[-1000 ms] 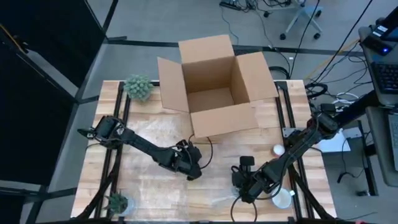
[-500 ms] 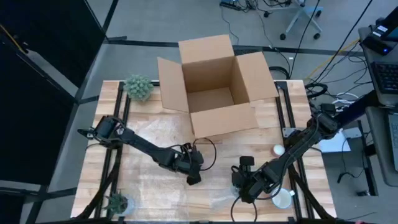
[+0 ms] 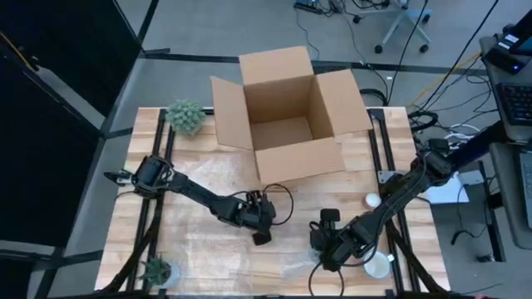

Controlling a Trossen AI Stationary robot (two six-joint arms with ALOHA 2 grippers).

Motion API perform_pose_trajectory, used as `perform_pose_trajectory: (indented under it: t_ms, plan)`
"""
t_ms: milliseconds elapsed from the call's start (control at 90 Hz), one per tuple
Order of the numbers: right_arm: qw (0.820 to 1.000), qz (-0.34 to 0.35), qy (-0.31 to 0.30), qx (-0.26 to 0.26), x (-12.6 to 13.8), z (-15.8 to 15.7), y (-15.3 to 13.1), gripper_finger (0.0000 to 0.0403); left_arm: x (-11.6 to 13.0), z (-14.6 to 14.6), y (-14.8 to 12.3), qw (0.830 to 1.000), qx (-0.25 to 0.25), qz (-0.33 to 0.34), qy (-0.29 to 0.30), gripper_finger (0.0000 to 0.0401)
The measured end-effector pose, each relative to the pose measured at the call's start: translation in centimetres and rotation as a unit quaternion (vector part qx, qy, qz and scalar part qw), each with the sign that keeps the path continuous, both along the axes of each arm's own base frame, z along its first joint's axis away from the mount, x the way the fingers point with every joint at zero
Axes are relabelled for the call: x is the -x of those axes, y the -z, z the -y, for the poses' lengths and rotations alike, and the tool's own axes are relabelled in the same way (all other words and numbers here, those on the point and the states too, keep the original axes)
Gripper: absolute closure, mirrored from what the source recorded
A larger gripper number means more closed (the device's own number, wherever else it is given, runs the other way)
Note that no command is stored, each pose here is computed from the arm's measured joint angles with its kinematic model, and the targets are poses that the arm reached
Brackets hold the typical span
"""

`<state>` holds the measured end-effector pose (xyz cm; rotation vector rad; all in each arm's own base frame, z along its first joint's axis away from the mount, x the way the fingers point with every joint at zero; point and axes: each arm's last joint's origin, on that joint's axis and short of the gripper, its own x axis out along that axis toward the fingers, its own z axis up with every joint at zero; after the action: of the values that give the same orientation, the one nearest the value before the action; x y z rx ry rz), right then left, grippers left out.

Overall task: Wrap mug
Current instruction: Wrap the orange mug with bubble wrap

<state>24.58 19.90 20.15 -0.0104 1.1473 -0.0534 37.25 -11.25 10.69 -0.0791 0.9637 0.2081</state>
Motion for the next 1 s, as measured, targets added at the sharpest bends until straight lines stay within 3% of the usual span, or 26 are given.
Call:
perform_pose_trajectory:
  t_ms: [200,333,444,644,878,1000]
  plan:
    - [1.0,0.0,0.0,0.0,0.0,0.0,0.0,0.0198,-0.3,0.1,-0.8,1.0,0.001,0.015,0.0,0.039]
    - [1.0,0.0,0.0,0.0,0.0,0.0,0.0,0.0198,-0.8,0.9,-2.4,0.999,0.004,0.035,0.008,0.0398]
    - [1.0,0.0,-0.002,0.0,0.0,0.0,0.0,0.0198,-1.5,2.0,-5.2,0.996,0.017,0.087,0.017,0.04]
    - [1.0,0.0,-0.011,0.004,0.0,0.0,0.0,0.0198,-2.1,3.4,-8.2,0.991,0.001,0.128,0.046,0.0401]
    - [1.0,0.002,-0.011,0.003,0.0,0.0,0.0,0.0198,-3.0,6.1,-12.1,0.976,-0.013,0.191,0.106,0.0401]
    - [1.0,0.002,-0.009,0.003,-0.1,0.0,0.0,0.0198,-3.3,7.3,-13.8,0.96,-0.018,0.241,0.143,0.0401]
